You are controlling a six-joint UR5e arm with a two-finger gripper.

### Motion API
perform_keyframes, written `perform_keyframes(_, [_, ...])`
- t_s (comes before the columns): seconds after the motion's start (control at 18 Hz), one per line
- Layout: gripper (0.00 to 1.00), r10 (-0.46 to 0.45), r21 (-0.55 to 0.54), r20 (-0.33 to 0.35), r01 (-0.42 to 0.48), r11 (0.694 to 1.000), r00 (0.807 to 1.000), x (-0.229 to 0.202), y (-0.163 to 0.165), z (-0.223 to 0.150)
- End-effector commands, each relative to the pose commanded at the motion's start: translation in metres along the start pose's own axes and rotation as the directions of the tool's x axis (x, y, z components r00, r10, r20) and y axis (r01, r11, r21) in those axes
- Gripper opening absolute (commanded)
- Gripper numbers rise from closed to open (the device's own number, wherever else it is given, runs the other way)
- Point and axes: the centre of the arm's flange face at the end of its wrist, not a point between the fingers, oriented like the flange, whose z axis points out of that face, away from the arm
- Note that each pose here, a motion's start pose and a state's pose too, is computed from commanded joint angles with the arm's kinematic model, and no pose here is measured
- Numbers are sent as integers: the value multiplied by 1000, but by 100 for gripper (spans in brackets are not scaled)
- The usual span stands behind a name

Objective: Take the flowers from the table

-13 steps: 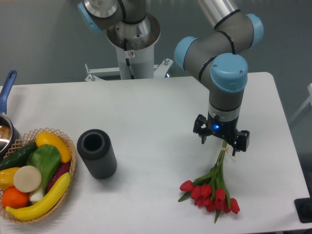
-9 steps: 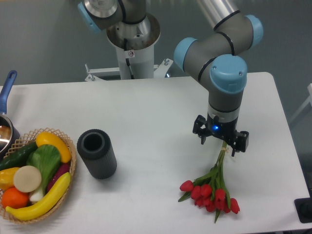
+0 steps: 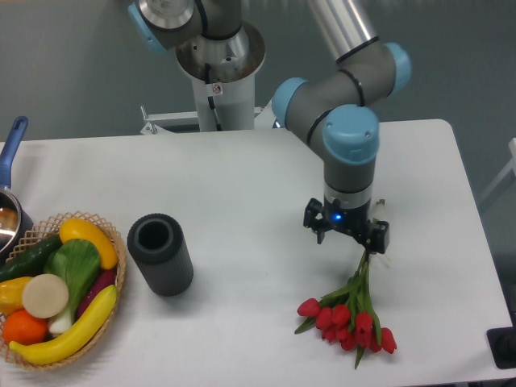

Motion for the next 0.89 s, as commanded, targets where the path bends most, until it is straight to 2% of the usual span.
perform_keyframes(0.28, [100,41,-15,-8,-42,999,999,-12,1,21])
perform_keyframes(0.44, [100,11,-41,14,-10,999,1000,-39,20,25])
perform_keyframes(0.89, [100,7,-62,-16,-8,998,1000,-49,22,56])
